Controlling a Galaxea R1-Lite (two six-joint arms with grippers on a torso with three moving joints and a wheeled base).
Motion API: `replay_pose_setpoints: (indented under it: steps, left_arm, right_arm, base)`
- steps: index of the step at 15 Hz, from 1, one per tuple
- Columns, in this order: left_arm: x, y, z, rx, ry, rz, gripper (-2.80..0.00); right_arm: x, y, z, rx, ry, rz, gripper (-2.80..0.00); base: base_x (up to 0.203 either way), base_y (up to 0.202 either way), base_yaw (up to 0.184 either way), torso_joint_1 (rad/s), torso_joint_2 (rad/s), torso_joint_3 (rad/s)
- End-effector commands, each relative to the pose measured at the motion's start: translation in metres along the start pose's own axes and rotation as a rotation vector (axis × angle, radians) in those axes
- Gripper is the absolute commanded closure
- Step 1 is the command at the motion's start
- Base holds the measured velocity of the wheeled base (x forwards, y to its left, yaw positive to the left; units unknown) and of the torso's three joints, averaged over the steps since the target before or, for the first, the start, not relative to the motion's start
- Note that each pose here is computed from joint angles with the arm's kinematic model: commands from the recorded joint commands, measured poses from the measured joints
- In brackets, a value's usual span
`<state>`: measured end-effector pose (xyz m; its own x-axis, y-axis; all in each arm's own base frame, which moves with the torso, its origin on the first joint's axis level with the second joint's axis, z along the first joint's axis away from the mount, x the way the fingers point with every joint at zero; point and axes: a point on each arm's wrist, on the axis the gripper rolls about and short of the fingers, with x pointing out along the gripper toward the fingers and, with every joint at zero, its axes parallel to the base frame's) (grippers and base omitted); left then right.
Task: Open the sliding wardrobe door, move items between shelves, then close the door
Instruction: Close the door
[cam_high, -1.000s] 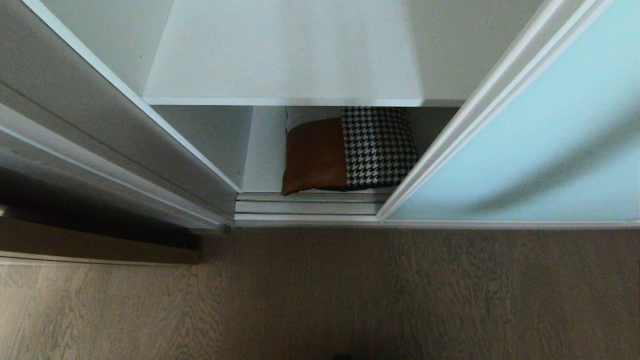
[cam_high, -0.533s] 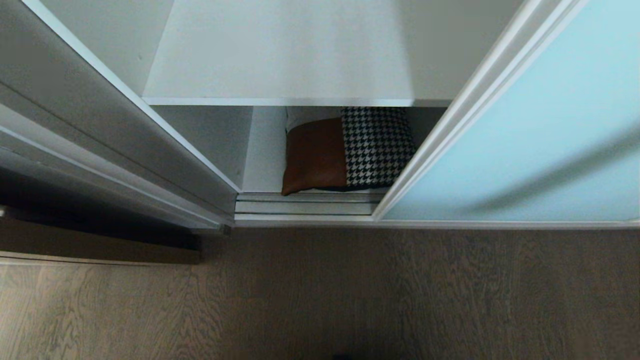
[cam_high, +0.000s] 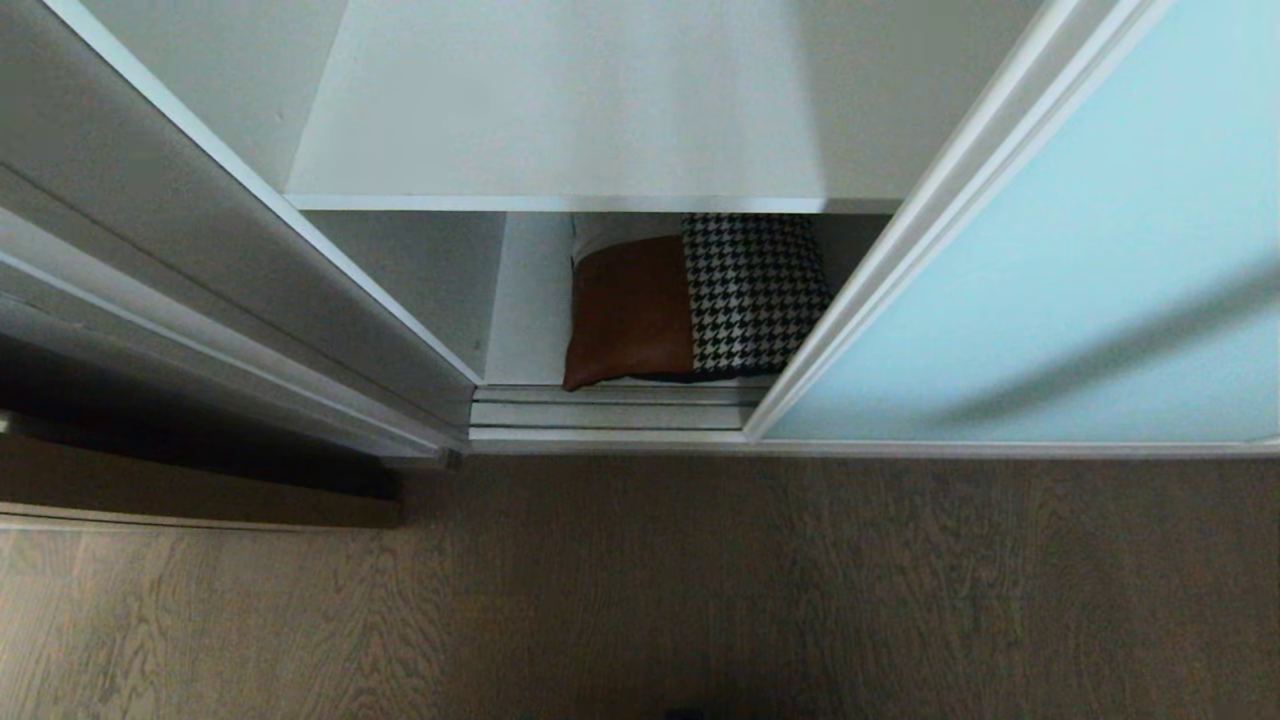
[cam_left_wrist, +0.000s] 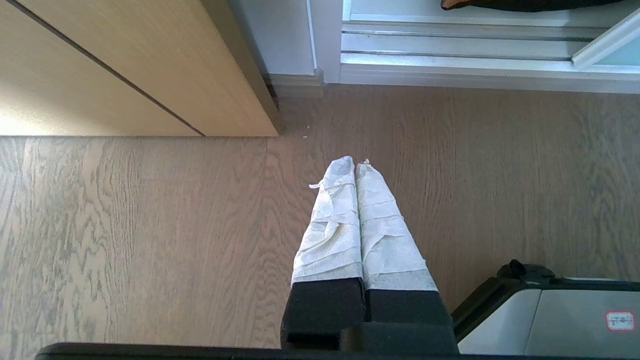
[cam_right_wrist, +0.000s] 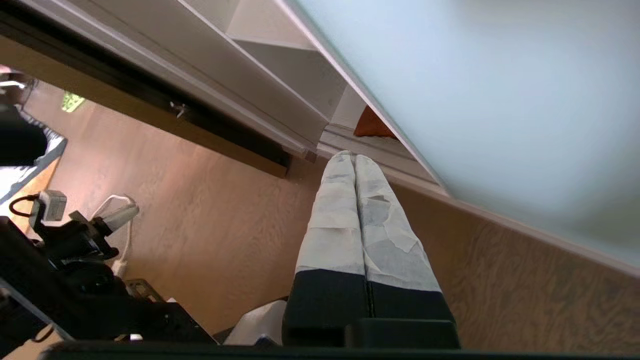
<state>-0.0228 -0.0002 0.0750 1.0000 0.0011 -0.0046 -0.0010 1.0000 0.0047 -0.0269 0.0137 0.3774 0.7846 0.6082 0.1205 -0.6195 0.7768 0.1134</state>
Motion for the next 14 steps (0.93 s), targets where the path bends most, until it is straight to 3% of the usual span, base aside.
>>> replay_pose_setpoints:
  steps: [1, 4, 8, 14]
  left_arm:
    - [0.0, 0.0, 0.0, 0.0, 0.003, 0.0, 0.0]
    - [0.0, 0.0, 0.0, 0.0, 0.003, 0.0, 0.0]
    - [0.0, 0.0, 0.0, 0.0, 0.003, 0.0, 0.0]
    - [0.0, 0.0, 0.0, 0.0, 0.003, 0.0, 0.0]
  right_arm:
    - [-0.013, 0.012, -0.003, -0.031, -0.047, -0.074, 0.0]
    - [-0.015, 0.014, -0.002, -0.109, -0.125, -0.367, 0.0]
    - [-0.002, 0.012, -0.002, -0.187, -0.169, -0.596, 0.0]
    - [0.023, -0.02, 0.009, -0.26, -0.205, -1.064, 0.0]
  base:
    - [0.0, 0.0, 0.0, 0.0, 0.0, 0.0]
    - [0.0, 0.0, 0.0, 0.0, 0.0, 0.0]
    - [0.0, 0.0, 0.0, 0.0, 0.0, 0.0]
    - [0.0, 0.0, 0.0, 0.0, 0.0, 0.0]
